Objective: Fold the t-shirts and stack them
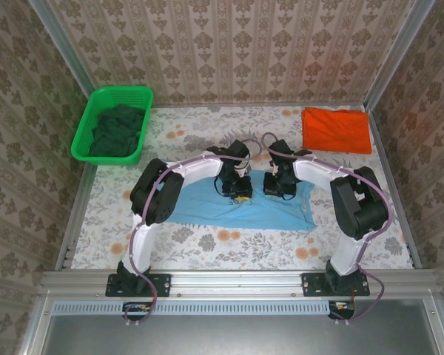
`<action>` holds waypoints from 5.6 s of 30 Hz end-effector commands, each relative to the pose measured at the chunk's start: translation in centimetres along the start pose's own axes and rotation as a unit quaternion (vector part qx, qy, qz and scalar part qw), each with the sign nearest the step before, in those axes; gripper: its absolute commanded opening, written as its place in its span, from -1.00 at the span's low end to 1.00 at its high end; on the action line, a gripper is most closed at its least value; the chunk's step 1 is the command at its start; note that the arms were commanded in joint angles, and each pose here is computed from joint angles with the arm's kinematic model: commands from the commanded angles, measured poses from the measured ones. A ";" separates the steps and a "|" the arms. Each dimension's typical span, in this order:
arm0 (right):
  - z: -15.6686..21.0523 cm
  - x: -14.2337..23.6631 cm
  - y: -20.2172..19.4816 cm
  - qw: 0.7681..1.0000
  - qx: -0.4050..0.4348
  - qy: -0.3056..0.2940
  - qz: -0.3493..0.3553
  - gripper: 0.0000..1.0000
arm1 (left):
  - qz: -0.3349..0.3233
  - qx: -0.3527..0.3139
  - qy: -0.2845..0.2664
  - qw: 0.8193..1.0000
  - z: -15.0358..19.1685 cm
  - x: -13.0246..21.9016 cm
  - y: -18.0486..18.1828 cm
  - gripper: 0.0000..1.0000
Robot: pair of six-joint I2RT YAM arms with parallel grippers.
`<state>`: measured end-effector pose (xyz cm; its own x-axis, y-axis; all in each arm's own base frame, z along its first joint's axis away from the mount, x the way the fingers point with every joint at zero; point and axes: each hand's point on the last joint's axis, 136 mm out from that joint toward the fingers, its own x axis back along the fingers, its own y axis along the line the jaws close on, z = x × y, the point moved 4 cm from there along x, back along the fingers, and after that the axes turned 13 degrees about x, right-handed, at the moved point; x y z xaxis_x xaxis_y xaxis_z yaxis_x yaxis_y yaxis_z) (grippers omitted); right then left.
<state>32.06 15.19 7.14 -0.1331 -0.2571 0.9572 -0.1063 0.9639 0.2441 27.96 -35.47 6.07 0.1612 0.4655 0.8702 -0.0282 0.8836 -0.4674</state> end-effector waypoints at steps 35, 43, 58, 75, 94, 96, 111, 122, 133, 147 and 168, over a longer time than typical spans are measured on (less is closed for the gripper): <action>3.7 1.1 5.7 0.972 -0.073 0.152 -0.163 -0.36 | 0.054 -0.006 -0.125 0.991 -1.8 5.3 -0.7 -0.23; 1.5 4.6 2.2 0.981 -0.104 0.071 -0.148 0.12 | 0.054 0.006 -0.148 0.987 -3.5 8.2 -0.2 -0.09; -3.9 3.5 -10.1 0.968 -0.238 -0.051 -0.062 -0.61 | -0.111 0.084 -0.194 0.971 -12.5 13.8 14.3 -0.36; -5.6 1.9 -19.7 0.939 -0.338 -0.053 0.042 -0.07 | -0.154 0.193 -0.189 0.950 -15.1 11.4 22.2 -0.36; 0.4 7.7 -7.1 0.981 -0.168 -0.070 -0.061 -0.12 | 0.053 0.050 -0.230 0.970 -9.6 18.3 4.0 0.23; 2.3 7.3 -7.0 0.983 -0.167 -0.052 -0.059 -0.11 | 0.089 0.009 -0.186 0.978 -6.8 15.9 0.0 0.23; 4.5 3.5 -8.2 0.985 -0.167 -0.012 -0.040 -0.15 | 0.083 -0.019 -0.021 0.996 -1.0 3.1 -5.6 0.05; 4.2 2.1 -8.8 0.987 -0.161 -0.004 -0.030 -0.49 | 0.064 -0.014 -0.010 0.998 -1.1 0.7 -6.3 -0.09; 2.8 5.0 -7.2 0.976 -0.186 -0.010 -0.111 -0.98 | 0.058 -0.014 -0.011 0.998 -1.5 0.9 -5.7 -0.83; 4.9 4.7 -7.3 0.953 -0.222 0.091 -0.187 -0.92 | 0.146 -0.015 0.024 0.989 -1.2 3.4 -5.4 -1.00; 6.1 5.6 -10.1 0.937 -0.285 0.042 -0.198 -0.23 | 0.234 0.013 0.061 0.970 -2.5 5.8 -4.6 -0.01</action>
<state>25.61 4.33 7.52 -0.0259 -0.6272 0.7784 0.4228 0.6987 0.5771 31.03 -37.62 9.66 0.2550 0.7618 0.5955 -0.1865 0.6431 -0.7428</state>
